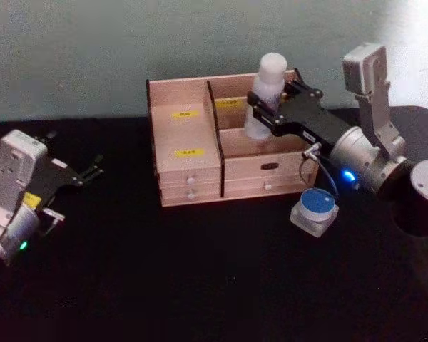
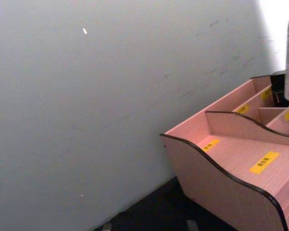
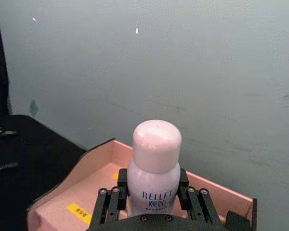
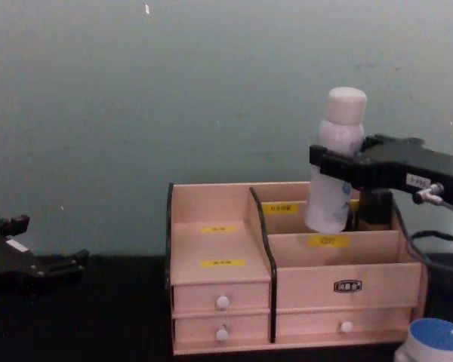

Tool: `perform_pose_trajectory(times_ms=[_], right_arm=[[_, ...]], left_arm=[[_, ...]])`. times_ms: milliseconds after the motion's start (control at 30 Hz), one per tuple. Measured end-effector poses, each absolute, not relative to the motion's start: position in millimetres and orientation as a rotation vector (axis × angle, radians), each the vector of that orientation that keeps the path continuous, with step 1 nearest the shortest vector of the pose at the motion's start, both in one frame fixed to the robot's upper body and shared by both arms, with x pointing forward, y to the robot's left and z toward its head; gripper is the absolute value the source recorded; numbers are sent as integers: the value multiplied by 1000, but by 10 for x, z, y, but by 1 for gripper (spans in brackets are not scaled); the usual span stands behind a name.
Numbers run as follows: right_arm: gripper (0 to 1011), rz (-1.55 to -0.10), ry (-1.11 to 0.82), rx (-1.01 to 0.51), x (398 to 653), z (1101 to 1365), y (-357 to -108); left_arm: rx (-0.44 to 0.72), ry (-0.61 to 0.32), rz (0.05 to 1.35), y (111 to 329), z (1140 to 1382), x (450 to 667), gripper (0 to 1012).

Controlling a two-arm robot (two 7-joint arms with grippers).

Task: Pick up the facial cleanser and watermelon frost from the table and place them into the tiered storage box.

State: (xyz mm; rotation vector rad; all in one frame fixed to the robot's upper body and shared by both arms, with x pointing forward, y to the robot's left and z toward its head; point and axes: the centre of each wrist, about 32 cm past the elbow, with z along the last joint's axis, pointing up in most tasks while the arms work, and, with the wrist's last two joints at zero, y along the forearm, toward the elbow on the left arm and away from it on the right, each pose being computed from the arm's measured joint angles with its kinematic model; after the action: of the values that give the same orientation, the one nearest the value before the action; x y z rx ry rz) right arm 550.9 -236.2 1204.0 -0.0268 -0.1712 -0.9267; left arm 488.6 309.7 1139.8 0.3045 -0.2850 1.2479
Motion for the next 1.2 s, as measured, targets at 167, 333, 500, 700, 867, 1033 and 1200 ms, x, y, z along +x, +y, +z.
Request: perform_pose_trajectory(times_ms=[167, 333, 500, 700, 867, 1033, 1200], right_arm=[[600, -936, -177, -28, 5597, 12049, -2324], [600, -945, -177, -34, 5688, 12050, -2286], [600, -951, -171, -41, 5783, 12041, -2252], [600, -952, -165, -40, 5902, 12034, -2201], [600, -950, -155, -41, 5983, 12032, -2156], [600, -950, -143, -42, 6028, 12023, -2128], [600, -951, -135, -46, 6060, 12012, -2115]], left_arm=[[304, -285, 1248, 3097, 11398, 4886, 1001], [305, -285, 1248, 3097, 11398, 4886, 1001], [304, -285, 1248, 3097, 11398, 4886, 1001], [304, -285, 1248, 3097, 11398, 4886, 1001], [304, -285, 1248, 3097, 11398, 4886, 1001], [304, -285, 1248, 3097, 11398, 4886, 1001], [304, -285, 1248, 3097, 11398, 4886, 1001]])
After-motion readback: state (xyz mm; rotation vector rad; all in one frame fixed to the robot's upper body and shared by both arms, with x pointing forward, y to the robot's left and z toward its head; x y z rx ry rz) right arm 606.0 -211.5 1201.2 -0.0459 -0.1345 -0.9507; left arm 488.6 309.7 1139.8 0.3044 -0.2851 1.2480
